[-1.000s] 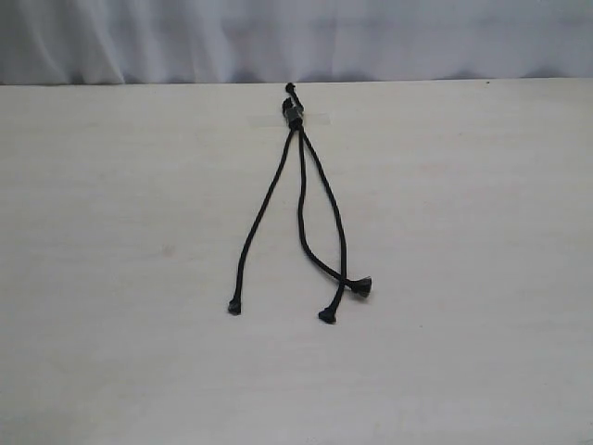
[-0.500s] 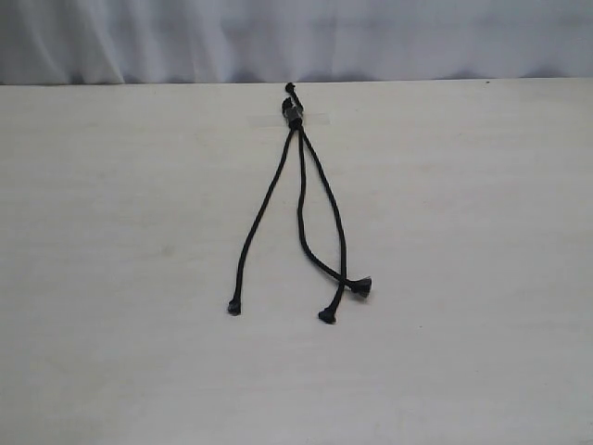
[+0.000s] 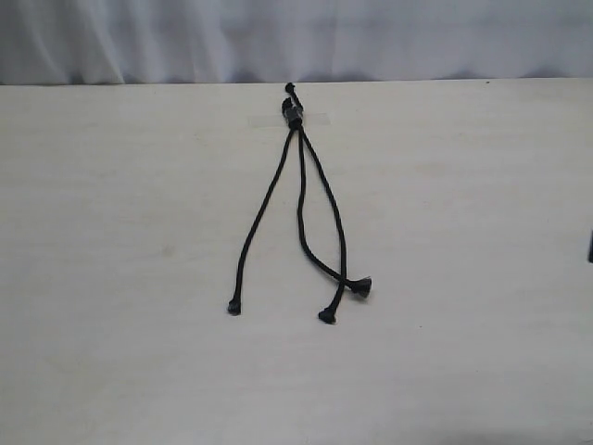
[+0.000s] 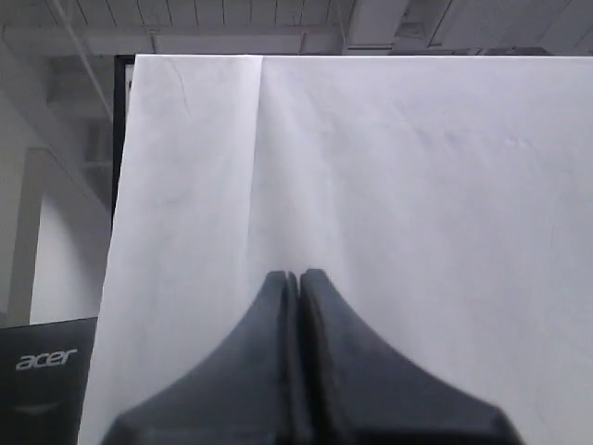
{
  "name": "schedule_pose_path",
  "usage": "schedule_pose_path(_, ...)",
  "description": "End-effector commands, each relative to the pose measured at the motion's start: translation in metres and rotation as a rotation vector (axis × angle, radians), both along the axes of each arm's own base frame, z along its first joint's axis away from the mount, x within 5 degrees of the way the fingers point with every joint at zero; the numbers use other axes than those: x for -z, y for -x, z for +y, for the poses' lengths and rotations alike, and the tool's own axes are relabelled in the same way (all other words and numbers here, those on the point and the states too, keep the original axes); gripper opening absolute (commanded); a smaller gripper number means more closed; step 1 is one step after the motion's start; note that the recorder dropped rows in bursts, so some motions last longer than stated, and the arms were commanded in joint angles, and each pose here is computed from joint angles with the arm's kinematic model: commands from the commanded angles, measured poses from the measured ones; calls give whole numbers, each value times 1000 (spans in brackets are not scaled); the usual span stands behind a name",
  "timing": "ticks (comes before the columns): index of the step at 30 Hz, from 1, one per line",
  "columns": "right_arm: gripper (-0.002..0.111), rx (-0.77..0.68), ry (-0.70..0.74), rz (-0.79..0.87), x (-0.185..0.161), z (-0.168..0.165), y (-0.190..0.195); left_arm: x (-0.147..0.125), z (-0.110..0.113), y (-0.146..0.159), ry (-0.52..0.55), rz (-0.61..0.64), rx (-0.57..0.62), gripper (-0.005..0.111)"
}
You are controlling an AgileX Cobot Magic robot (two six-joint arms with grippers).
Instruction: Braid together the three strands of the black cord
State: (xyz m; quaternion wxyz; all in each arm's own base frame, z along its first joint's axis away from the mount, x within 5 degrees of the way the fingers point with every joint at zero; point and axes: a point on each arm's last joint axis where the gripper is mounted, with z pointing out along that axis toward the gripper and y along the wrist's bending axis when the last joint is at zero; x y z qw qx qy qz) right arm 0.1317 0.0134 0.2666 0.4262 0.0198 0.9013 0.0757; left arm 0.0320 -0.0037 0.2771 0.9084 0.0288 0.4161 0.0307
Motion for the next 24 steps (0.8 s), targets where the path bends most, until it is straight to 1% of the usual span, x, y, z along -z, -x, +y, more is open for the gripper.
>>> schedule_pose_path(1, 4, -82, -90, 162, 9, 13, -43, -1, 7, -4, 197, 102, 58, 0)
schedule_pose_path(2, 4, -116, -92, 175, 9, 15, -52, -3, 9, -6, 275, 217, 70, 0)
schedule_pose_path(3, 4, -149, -104, 196, 8, 19, -63, -6, 8, -6, 281, 321, 62, 0)
schedule_pose_path(5, 4, -192, -140, 250, 8, 25, -85, -15, 5, -11, 217, 469, 28, 0)
schedule_pose_path(7, 4, -247, -147, 314, 11, 34, -105, -29, 5, -22, 232, 601, 18, 0)
schedule_pose_path(8, 4, -283, -132, 344, 14, 42, -114, -34, 6, -34, 254, 701, 8, 0)
schedule_pose_path(10, 4, -360, -93, 384, 20, 60, -127, -42, 8, -53, 260, 880, -13, 0)
schedule_pose_path(11, 4, -400, -73, 399, 24, 72, -134, -43, 10, -70, 270, 1024, -24, 0)
schedule_pose_path(13, 4, -463, -30, 430, 32, 95, -144, -40, 14, -94, 282, 1213, -33, 0)
schedule_pose_path(14, 4, -487, -1, 445, 36, 105, -149, -34, 17, -112, 278, 1349, -40, 0)
schedule_pose_path(16, 4, -490, 49, 472, 44, 121, -158, -19, 22, -139, 289, 1553, -48, 0)
schedule_pose_path(17, 4, -491, 86, 480, 48, 129, -163, -8, 26, -157, 304, 1661, -63, 0)
schedule_pose_path(19, 4, -504, 167, 486, 56, 144, -172, 9, 29, -179, 326, 1780, -60, 0)
schedule_pose_path(20, 4, -519, 209, 483, 59, 152, -176, 24, 30, -191, 346, 1851, -54, 0)
schedule_pose_path(21, 4, -538, 242, 480, 62, 159, -177, 34, 30, -198, 363, 1893, -47, 0)
schedule_pose_path(23, 5, -554, 250, 489, 70, 175, -183, 54, 25, -210, 351, 1965, -32, 0)
schedule_pose_path(24, 6, -561, 245, 491, 73, 181, -185, 60, 21, -213, 339, 1989, -24, 0)
